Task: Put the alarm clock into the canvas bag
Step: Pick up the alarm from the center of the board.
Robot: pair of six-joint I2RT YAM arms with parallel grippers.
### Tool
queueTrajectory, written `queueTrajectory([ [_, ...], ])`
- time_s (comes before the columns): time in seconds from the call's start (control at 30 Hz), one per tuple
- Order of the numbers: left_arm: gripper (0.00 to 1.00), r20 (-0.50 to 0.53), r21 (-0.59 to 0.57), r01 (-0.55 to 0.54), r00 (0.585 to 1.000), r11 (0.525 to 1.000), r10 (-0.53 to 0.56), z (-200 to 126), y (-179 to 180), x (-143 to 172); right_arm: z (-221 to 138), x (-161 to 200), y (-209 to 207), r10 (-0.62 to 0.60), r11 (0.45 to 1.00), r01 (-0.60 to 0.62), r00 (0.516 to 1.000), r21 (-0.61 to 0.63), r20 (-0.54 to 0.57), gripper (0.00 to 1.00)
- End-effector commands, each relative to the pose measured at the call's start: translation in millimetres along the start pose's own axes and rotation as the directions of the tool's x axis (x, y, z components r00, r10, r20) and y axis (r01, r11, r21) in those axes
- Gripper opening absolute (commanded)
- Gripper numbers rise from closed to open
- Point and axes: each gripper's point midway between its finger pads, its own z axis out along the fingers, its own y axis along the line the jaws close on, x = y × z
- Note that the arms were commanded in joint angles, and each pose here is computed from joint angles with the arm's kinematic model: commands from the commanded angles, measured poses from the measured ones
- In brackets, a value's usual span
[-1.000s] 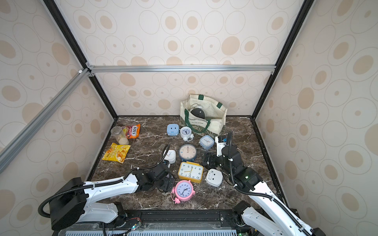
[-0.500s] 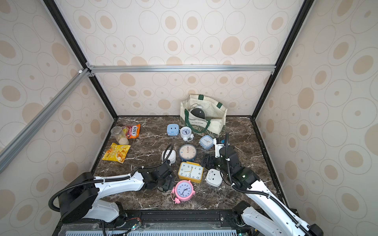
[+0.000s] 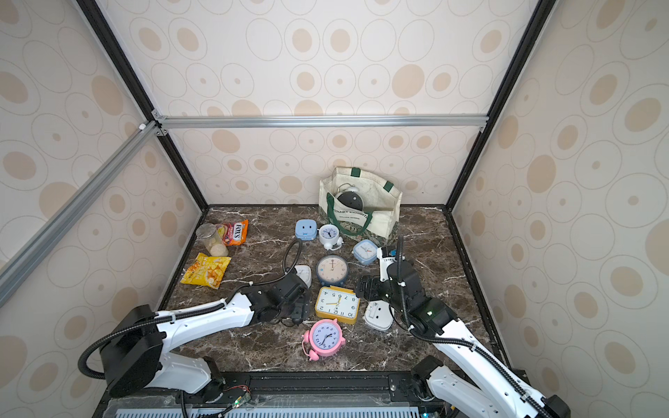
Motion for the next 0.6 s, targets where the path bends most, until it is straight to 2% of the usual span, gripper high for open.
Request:
queueTrajectory([
  [0.0,0.76,0.087,0.077,0.154,0.983,0.985,-0.16,-36,0,-42,3,4,7,-0.01,0.999,0.01,1.0,-0.052,0.013,1.0],
  [0.13,0.74,0.164,0.273,0.318,0.915,0.908,-0.369,-70,-6,-96,7,7,23,0.004,0.984,0.006,0.998,-0.177,0.057,1.0],
  [0.3,0.74,0.173,0.468,0.413,0.824,0.782,-0.539,-92,-25,-148,22,11,41,0.024,0.95,0.019,0.991,-0.313,0.132,1.0],
  [0.37,0.73,0.144,0.525,0.444,0.795,0.727,-0.589,-92,-36,-157,27,10,51,0.023,0.932,0.048,0.981,-0.359,0.19,1.0],
  [0.5,0.71,0.077,0.627,0.514,0.707,0.585,-0.703,-90,-45,-168,37,8,79,-0.012,0.888,0.135,0.962,-0.439,0.272,1.0],
  [0.57,0.71,0.061,0.644,0.534,0.678,0.547,-0.733,-88,-46,-169,44,9,93,-0.043,0.869,0.185,0.952,-0.459,0.302,0.99],
])
